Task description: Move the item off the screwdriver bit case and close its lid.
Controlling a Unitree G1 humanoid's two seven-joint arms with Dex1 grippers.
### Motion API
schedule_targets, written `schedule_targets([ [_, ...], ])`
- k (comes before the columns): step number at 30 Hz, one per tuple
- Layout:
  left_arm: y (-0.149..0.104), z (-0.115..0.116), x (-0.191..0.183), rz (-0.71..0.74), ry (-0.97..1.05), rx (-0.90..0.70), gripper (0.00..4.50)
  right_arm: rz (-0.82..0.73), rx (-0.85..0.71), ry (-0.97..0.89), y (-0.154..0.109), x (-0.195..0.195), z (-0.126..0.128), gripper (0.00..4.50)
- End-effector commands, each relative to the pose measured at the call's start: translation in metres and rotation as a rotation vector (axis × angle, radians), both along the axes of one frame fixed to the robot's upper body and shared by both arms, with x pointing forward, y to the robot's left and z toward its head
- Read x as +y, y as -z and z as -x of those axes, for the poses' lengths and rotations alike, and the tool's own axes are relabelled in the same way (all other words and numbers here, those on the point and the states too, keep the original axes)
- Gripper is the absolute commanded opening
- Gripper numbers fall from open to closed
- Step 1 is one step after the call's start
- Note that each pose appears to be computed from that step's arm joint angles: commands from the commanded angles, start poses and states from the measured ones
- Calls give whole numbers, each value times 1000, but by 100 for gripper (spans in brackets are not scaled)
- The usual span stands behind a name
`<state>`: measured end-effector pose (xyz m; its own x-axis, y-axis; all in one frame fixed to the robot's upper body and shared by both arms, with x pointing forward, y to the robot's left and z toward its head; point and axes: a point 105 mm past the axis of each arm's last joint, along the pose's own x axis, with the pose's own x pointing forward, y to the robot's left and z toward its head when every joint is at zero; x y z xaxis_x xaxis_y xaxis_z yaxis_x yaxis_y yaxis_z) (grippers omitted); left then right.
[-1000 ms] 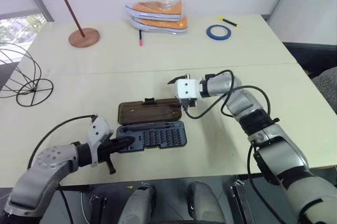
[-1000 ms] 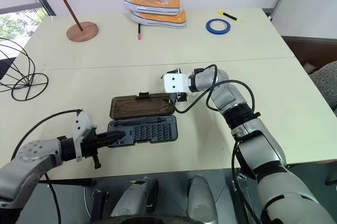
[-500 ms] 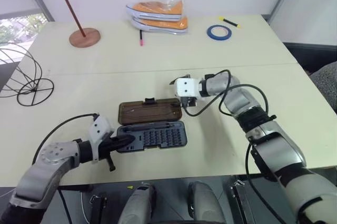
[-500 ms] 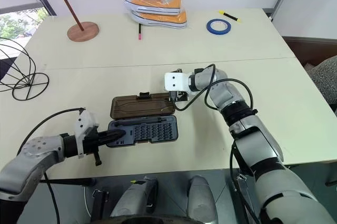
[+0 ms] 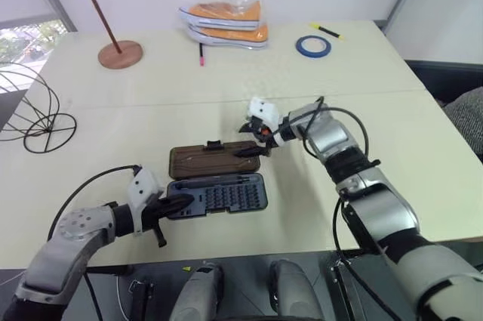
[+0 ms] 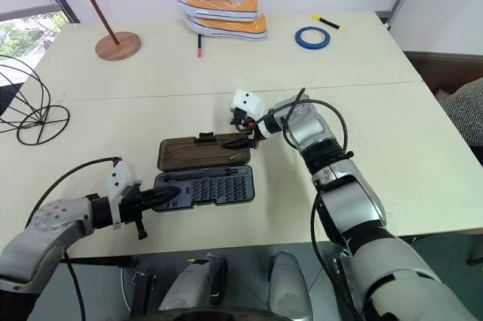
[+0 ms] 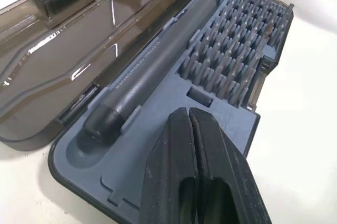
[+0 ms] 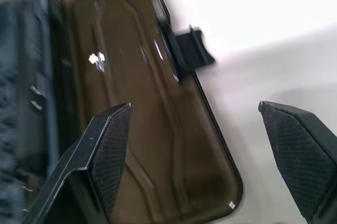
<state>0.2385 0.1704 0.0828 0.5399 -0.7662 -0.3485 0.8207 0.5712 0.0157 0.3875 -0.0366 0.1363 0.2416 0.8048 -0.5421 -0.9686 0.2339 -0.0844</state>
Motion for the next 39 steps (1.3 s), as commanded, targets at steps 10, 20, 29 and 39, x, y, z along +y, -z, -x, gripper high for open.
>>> schedule_targets([
  [10, 12, 5, 4, -13, -12, 28, 5, -28, -28, 53, -8, 5, -10, 404],
  [20, 12, 4, 3, -15, -8, 22, 5, -4, -55, 118, 4, 1, -21, 404],
  [29, 12, 1, 3, -18, -13, 14, 0, 60, -98, 85, 14, -4, -19, 12],
  [39, 14, -1, 5, -22, -16, 7, 0, 128, -376, -23, 0, 0, -16, 2],
])
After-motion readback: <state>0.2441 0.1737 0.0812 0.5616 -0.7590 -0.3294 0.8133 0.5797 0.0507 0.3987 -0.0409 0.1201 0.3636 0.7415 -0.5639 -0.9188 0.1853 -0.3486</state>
